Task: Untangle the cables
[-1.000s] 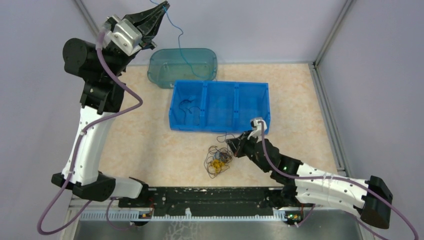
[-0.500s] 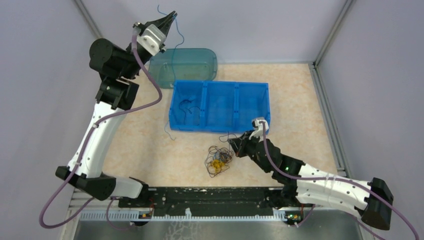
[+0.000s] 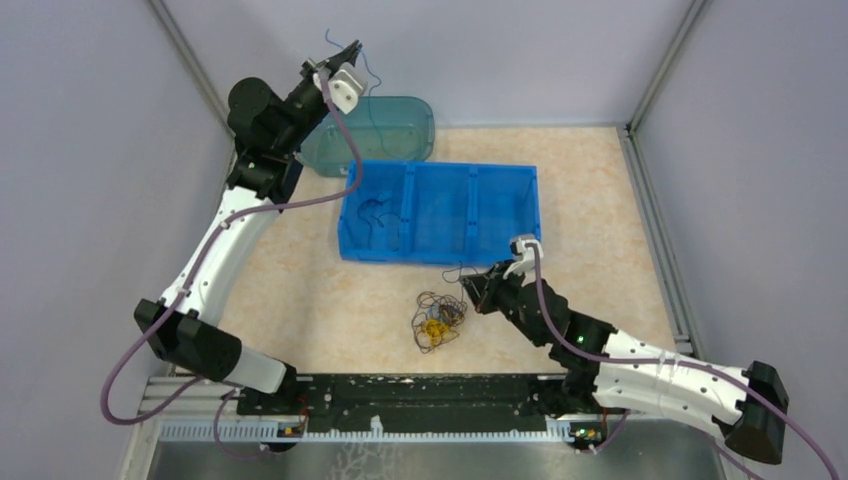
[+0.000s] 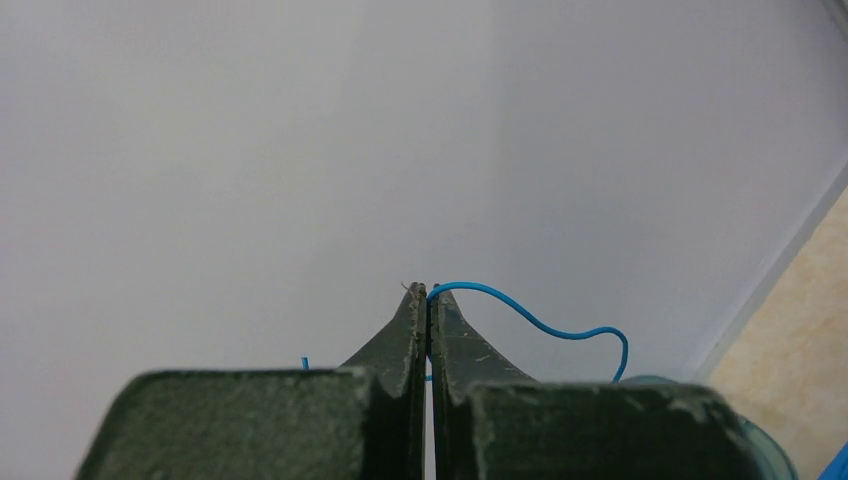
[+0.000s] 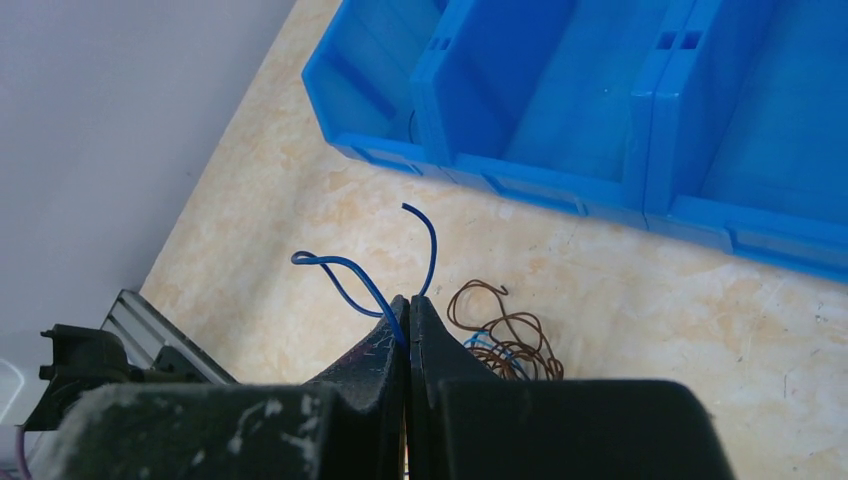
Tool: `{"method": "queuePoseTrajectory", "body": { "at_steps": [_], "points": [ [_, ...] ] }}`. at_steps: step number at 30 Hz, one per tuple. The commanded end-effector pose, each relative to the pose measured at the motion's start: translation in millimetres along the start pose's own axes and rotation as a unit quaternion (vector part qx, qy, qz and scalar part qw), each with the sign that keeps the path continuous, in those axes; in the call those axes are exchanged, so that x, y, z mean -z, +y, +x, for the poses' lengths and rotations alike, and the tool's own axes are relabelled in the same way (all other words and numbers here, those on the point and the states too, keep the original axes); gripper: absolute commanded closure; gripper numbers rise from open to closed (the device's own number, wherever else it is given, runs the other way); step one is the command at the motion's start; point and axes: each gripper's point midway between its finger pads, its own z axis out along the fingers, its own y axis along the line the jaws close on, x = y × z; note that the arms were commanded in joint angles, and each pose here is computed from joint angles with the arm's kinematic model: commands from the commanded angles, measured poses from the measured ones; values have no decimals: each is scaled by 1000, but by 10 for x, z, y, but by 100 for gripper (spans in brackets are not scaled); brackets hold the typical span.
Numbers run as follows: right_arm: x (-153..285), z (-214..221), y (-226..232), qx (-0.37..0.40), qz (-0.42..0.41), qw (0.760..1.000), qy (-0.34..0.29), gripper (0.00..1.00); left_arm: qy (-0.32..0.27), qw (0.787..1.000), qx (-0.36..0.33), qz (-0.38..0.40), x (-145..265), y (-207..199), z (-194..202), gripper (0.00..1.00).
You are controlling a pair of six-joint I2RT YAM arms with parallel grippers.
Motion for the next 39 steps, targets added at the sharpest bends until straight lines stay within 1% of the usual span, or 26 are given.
{"method": "queuePoseTrajectory", "body": {
  "at_steps": [1, 5, 7, 10, 15, 18, 22, 26, 34, 39],
  "points": [
    [62, -396, 150, -12, -12, 999, -50, 100, 24, 998, -50, -3, -29, -15, 376, 100],
    [88, -441, 133, -10, -7, 998, -56, 100, 39, 998, -49, 12, -35, -141, 569, 100],
    [95, -466, 135, -8, -5, 998, -59, 100, 52, 997, -33, 36, -13, -273, 654, 100],
    [93, -479, 138, -7, -5, 998, -61, 100, 68, 996, -20, 62, 62, -443, 744, 100],
    [63, -476, 175, -8, -10, 998, -59, 100, 94, 993, -12, 74, 201, -570, 866, 100],
    [42, -468, 198, -7, -13, 998, -57, 100, 114, 989, 14, 90, 280, -676, 920, 100],
    [30, -477, 216, -8, -14, 998, -57, 100, 173, 973, 64, 135, 441, -962, 1137, 100],
    [31, -489, 219, -8, -14, 998, -58, 100, 229, 957, 86, 158, 644, -1211, 1408, 100],
    [32, -490, 210, -9, -11, 998, -58, 100, 272, 939, 95, 188, 884, -1591, 1750, 100],
    [25, -502, 225, -10, -11, 998, -58, 100, 290, 925, 116, 215, 969, -1872, 1910, 97]
  ]
}}
